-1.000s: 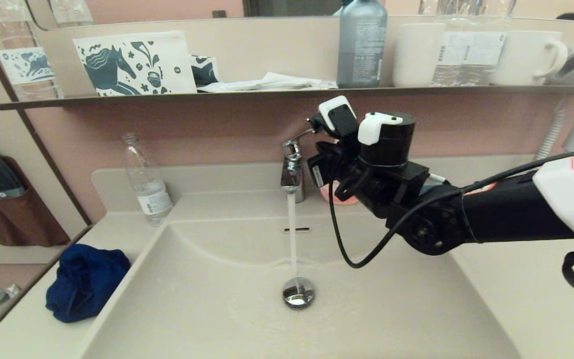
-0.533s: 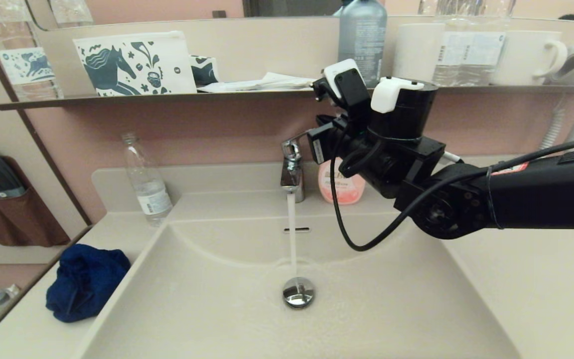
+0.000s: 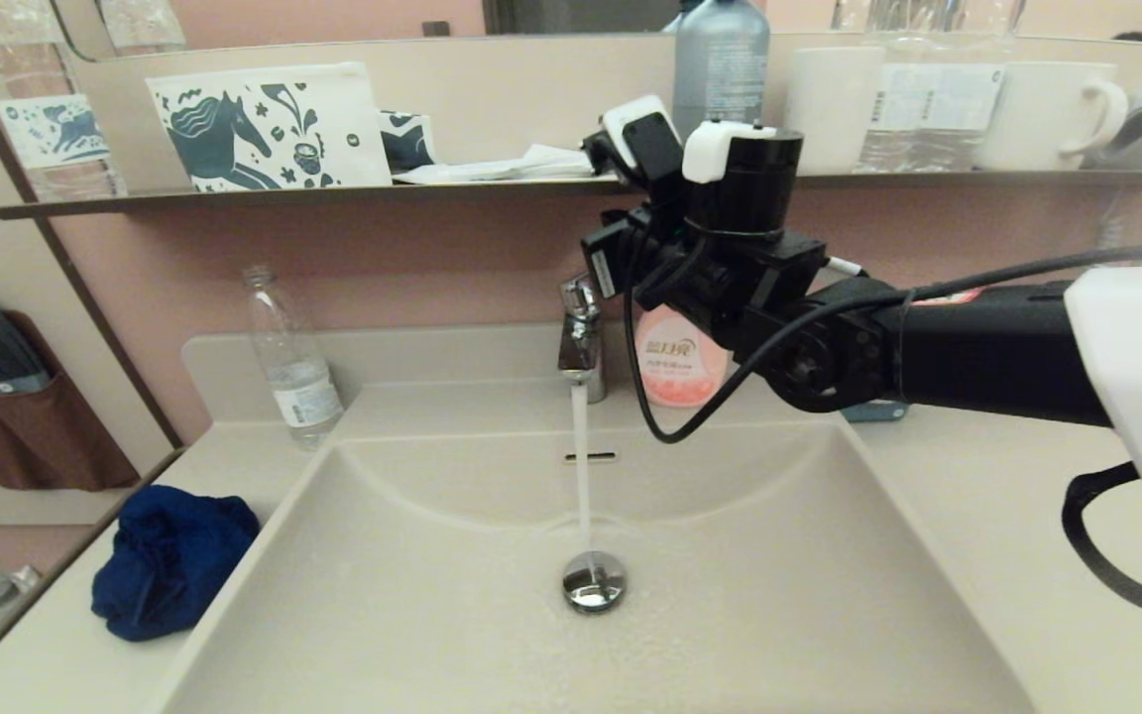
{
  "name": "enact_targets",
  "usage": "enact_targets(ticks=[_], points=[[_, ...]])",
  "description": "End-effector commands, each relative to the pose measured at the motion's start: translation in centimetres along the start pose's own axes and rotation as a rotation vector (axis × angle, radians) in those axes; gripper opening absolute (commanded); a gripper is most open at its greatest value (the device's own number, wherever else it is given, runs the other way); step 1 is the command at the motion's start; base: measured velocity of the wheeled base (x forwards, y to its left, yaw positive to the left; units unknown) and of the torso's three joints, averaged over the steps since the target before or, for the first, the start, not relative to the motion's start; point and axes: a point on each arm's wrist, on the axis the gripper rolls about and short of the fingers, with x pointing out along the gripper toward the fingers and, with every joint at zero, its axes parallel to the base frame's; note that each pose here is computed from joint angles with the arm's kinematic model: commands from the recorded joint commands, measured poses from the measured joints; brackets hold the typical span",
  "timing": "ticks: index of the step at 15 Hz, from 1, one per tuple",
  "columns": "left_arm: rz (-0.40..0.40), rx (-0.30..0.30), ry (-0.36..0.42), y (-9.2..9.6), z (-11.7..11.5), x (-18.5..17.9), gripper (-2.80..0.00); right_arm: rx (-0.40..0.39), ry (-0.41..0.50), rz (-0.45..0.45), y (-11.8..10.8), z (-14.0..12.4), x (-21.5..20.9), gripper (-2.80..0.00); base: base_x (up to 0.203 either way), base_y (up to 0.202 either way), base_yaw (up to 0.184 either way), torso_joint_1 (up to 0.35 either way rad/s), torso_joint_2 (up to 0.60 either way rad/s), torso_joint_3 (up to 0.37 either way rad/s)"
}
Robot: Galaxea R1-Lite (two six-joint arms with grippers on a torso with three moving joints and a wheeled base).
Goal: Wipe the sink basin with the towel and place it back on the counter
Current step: Turn on the faucet, then turn off the faucet
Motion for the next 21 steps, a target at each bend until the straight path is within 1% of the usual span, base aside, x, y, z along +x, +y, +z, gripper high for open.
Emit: enact_targets(ticks=[1, 4, 7, 10, 11, 15, 17, 19, 21], points=[[0.0, 0.0, -0.001, 0.0, 0.0, 0.0, -2.8, -0.036, 0.049, 0.019, 0.8, -2.4, 1.3, -2.8, 0.0, 0.0, 0.0, 0.0, 0.0, 0.0], [0.0, 0.0, -0.001, 0.0, 0.0, 0.0, -2.8, -0.06, 0.056, 0.015, 0.6, -2.9, 1.5, -2.8, 0.0, 0.0, 0.0, 0.0, 0.0, 0.0], [0.0, 0.0, -0.001, 0.0, 0.0, 0.0, -2.8, -0.061, 0.062, -0.005, -0.3, -3.1, 1.7, -2.8, 0.0, 0.0, 0.0, 0.0, 0.0, 0.0], [0.0, 0.0, -0.001, 0.0, 0.0, 0.0, -2.8, -0.06, 0.058, -0.015, -0.9, -2.6, 1.5, -2.8, 0.0, 0.0, 0.0, 0.0, 0.0, 0.0], [0.0, 0.0, -0.001, 0.0, 0.0, 0.0, -2.8, -0.063, 0.067, -0.012, -1.0, -2.5, 1.3, -2.8, 0.0, 0.0, 0.0, 0.0, 0.0, 0.0], [0.0, 0.0, -0.001, 0.0, 0.0, 0.0, -2.8, -0.09, 0.191, 0.024, -1.2, -2.5, -0.2, -2.8, 0.0, 0.0, 0.0, 0.0, 0.0, 0.0], [0.0, 0.0, -0.001, 0.0, 0.0, 0.0, -2.8, -0.099, 0.23, 0.04, -1.2, -2.4, -0.8, -2.8, 0.0, 0.0, 0.0, 0.0, 0.0, 0.0], [0.0, 0.0, -0.001, 0.0, 0.0, 0.0, -2.8, -0.101, 0.237, 0.041, -1.5, -2.1, -1.4, -2.8, 0.0, 0.0, 0.0, 0.0, 0.0, 0.0], [0.0, 0.0, -0.001, 0.0, 0.0, 0.0, -2.8, -0.092, 0.203, 0.031, -2.0, -0.8, -1.9, -2.8, 0.0, 0.0, 0.0, 0.0, 0.0, 0.0]])
